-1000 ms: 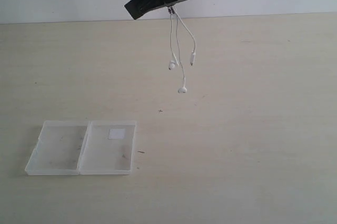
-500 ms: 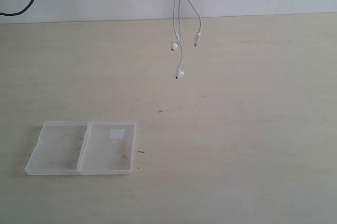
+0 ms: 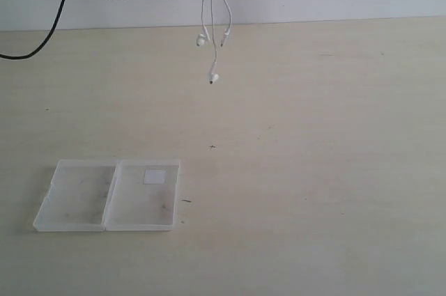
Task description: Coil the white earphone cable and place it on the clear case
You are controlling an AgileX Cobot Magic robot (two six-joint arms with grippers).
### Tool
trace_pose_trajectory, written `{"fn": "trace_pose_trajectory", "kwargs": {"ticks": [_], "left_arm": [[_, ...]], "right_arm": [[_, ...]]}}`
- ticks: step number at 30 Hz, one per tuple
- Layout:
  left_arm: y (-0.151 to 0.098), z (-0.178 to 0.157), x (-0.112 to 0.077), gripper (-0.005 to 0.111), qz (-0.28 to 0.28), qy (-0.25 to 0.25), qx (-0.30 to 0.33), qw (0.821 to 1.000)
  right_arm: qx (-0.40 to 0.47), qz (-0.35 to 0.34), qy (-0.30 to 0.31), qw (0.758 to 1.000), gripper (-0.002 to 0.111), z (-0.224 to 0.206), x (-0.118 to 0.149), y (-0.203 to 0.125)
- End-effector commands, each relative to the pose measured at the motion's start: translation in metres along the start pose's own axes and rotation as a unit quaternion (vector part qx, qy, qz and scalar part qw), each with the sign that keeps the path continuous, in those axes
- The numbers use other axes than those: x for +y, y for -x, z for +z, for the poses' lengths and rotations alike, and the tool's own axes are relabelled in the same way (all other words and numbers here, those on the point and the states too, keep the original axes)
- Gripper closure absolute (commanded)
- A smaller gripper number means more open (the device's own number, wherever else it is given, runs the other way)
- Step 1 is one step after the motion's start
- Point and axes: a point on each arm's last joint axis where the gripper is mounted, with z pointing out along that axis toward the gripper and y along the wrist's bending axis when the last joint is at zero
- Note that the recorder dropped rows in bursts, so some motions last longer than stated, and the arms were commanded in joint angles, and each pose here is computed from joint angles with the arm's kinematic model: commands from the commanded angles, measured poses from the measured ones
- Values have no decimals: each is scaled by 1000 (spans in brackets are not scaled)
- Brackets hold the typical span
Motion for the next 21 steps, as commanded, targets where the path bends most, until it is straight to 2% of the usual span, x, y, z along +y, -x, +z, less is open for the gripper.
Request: {"fn": "trace_pose_trajectory", "kwargs": {"ticks": [1, 3, 9, 11, 21], "left_arm": [[0, 0, 1, 107, 1, -3, -8, 1000], [0, 0, 1, 103, 6, -3, -8, 1000], [0, 0, 1, 58, 6, -3, -8, 1000], [0, 0, 1, 49, 6, -3, -8, 1000], [3, -6, -10, 47, 22, 6, 1, 1000]], "right_arm": [[-11, 7, -3, 1000, 108, 5, 0, 2], [-10, 7, -3, 1000, 108, 5, 0, 2], [13, 4, 10, 1000, 108, 0, 1, 4], [13, -2, 9, 1000, 108, -1, 0, 6], [73, 35, -25, 996, 108, -11, -22, 1]]}}
